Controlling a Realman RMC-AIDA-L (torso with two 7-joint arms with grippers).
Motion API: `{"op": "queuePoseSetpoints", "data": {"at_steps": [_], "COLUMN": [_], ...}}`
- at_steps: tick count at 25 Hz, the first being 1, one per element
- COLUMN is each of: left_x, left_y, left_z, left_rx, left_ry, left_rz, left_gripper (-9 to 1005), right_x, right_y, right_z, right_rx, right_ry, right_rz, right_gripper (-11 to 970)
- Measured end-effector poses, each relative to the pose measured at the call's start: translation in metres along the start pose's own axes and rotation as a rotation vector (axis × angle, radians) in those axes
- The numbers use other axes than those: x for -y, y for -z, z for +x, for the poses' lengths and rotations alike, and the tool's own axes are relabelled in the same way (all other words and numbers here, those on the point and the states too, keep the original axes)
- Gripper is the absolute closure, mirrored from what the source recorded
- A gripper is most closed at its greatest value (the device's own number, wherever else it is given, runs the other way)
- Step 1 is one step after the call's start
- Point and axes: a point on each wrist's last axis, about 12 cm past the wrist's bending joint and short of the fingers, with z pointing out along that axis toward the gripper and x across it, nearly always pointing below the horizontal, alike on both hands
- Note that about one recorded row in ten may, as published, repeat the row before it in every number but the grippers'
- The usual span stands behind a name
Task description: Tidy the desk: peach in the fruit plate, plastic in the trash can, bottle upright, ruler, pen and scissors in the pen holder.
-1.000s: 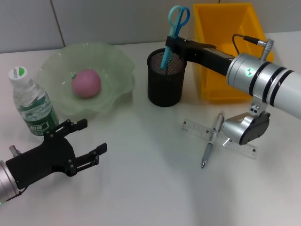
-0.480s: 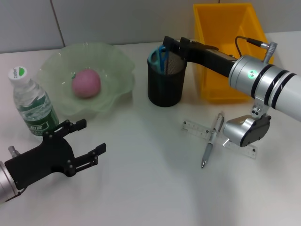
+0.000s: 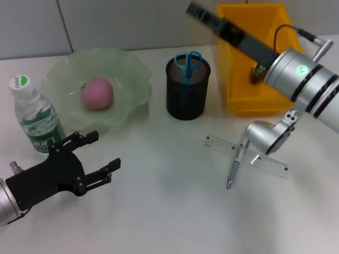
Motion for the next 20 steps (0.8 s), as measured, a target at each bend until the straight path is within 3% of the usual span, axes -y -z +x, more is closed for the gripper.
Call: {"op": "queuePoseSetpoints", "data": {"at_steps": [2,5,6,7,9,16,20], "left_x": [0.0,0.001,0.002,0.002,0.005,0.013,0.016], "left_y": [0.0,0.0,0.0,0.0,0.0,0.001,0.003], "left_z": [-0.002,-0.003,-0.003,-0.003,-0.002,-0.001,-0.001], "left_rx": [0.011,0.026,0.032,0.032,0.039,0.061,0.079], "left_ry": [0.006,0.003,0.001,0.001,0.007,0.027,0.035], "left_rz": [0.005,0.006,0.009,0.009,0.016,0.044,0.054], "left_gripper": [179,179,179,179,178,178,178], "right_x": [0.002,0.006,0.008,0.008,0.008,0.012,0.01], "right_y": [0.001,-0.001,-0.001,-0.001,-0.001,0.007,0.007], "right_z": [0.004,0.01,0.011,0.011,0.009,0.007,0.006], "right_rx": [-0.068,-0.184,-0.233,-0.233,-0.246,-0.137,-0.028], "right_ry": [-0.121,-0.405,-0.6,-0.6,-0.796,-1.545,-1.971], "right_rz": [0.06,0.174,0.229,0.229,0.269,0.431,0.46], "right_gripper": [334,335,335,335,335,335,336]}}
